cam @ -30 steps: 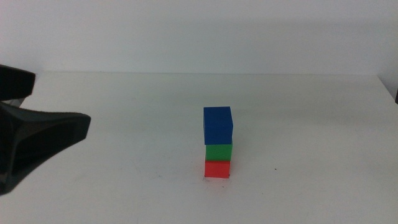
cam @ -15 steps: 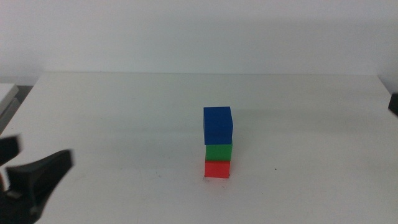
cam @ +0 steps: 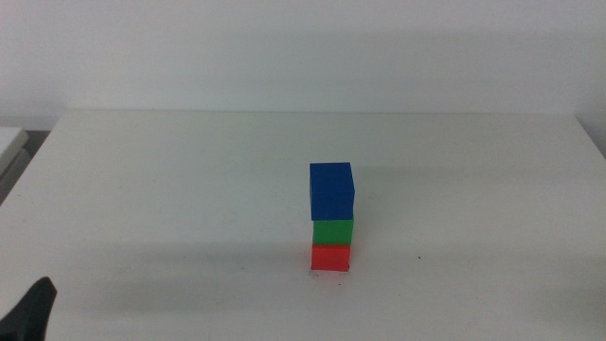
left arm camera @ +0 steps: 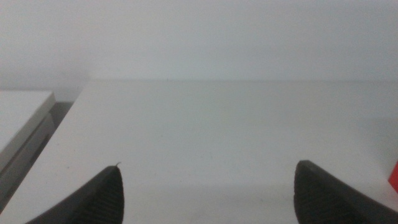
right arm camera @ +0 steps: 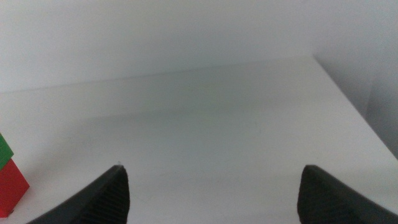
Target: Stack red cubes first, then green, then blue cubes in a specific spot.
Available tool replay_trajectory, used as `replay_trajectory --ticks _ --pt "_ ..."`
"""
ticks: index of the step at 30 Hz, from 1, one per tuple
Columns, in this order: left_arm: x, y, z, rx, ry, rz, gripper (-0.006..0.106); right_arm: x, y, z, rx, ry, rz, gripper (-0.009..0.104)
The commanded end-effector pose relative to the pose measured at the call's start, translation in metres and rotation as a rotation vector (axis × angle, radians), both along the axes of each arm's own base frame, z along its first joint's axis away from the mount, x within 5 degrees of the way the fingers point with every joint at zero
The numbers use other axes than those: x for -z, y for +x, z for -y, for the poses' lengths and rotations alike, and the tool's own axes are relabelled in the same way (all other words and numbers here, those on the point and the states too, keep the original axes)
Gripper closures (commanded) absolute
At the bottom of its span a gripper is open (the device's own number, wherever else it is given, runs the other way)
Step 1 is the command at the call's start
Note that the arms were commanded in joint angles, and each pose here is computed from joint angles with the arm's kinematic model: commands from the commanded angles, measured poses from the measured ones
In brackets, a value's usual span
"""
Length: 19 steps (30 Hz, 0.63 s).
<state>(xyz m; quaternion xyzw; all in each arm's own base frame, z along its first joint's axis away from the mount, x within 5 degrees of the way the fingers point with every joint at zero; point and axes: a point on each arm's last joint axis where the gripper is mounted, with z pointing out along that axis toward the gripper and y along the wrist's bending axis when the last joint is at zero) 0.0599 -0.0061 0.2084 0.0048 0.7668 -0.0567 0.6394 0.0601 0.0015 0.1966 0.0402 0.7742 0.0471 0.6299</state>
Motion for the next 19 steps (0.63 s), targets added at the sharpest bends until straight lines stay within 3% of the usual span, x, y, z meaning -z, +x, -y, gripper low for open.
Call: replay_trajectory --ticks 1,19 --pt "0.0088 0.0004 -0.0007 -0.009 -0.006 0.073 0.007 0.0032 -0.0044 0.0011 0.009 -0.034 0.073 0.002" --pt "0.0082 -0.0038 -0.0008 -0.007 -0.016 0.121 0.007 0.0044 -0.0046 0.0014 0.010 -0.048 0.059 0.002"
